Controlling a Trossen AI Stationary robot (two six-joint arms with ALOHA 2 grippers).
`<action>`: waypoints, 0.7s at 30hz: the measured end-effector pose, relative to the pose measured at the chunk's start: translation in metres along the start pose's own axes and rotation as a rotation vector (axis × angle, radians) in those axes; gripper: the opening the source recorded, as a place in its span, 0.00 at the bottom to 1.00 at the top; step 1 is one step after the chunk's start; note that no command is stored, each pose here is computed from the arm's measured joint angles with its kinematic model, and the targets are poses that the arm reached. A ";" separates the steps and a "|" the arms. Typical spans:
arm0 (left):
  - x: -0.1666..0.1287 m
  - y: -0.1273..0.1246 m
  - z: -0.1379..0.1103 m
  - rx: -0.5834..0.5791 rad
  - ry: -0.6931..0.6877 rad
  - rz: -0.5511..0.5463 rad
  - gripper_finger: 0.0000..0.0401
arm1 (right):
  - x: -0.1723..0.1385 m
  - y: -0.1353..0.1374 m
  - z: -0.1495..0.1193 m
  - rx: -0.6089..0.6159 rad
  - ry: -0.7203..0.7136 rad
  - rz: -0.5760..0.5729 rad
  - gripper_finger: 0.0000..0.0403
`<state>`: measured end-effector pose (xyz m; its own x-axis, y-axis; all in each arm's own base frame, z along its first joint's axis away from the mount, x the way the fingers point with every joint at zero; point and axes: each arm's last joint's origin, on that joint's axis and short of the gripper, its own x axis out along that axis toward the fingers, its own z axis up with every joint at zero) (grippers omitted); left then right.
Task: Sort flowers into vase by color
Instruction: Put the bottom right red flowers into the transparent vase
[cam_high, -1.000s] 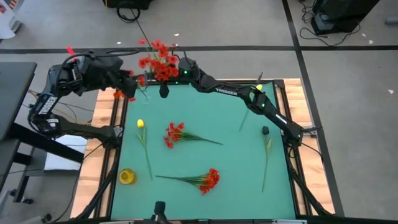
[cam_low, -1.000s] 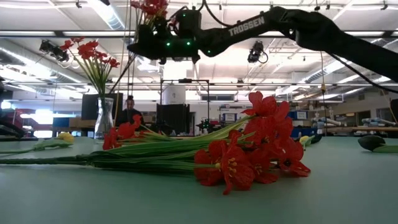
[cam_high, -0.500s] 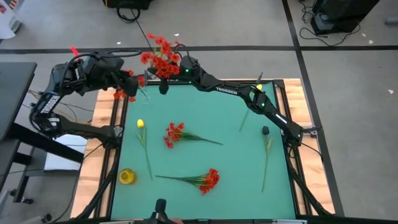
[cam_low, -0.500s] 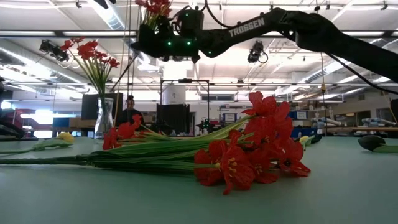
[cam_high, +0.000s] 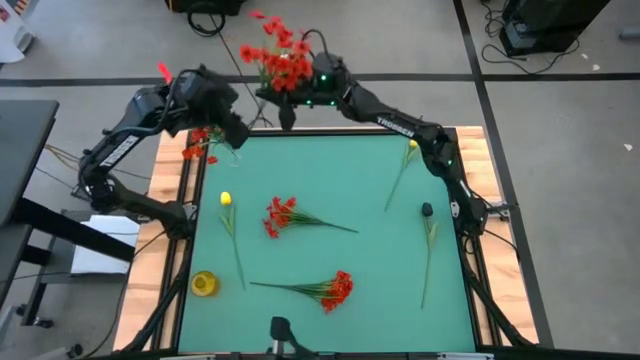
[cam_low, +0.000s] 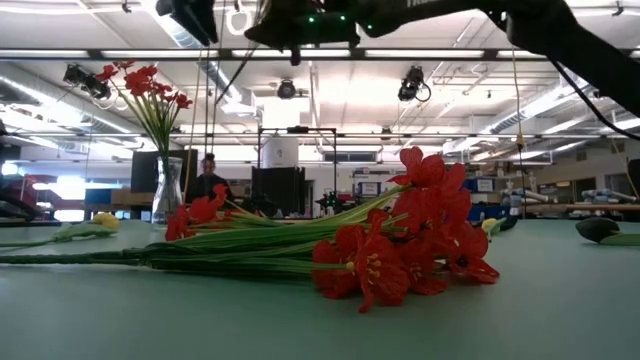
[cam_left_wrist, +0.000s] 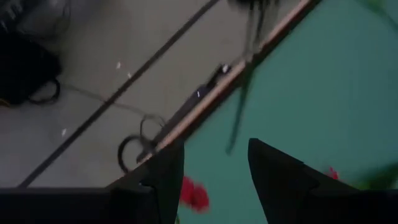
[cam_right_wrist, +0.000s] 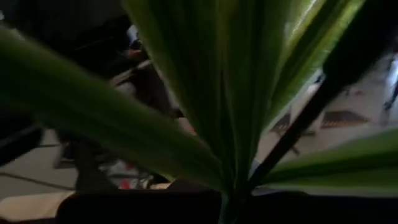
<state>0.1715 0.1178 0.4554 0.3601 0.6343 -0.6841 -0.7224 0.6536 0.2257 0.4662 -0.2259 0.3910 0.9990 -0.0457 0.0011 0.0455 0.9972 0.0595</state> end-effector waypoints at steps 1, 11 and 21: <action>0.003 0.002 0.004 0.003 -0.026 -0.010 0.46 | -0.003 -0.002 0.001 0.014 0.009 0.008 0.03; 0.023 0.018 0.037 0.036 -0.282 -0.244 0.46 | -0.028 -0.007 0.030 0.034 -0.026 0.084 0.05; 0.049 0.007 0.055 0.111 -0.365 -0.461 0.46 | -0.034 -0.009 0.035 0.052 -0.027 0.156 0.03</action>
<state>0.2163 0.1762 0.4616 0.8154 0.3634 -0.4507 -0.3847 0.9218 0.0474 0.4321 -0.2351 0.4254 0.9934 0.1076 0.0408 -0.1115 0.9879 0.1083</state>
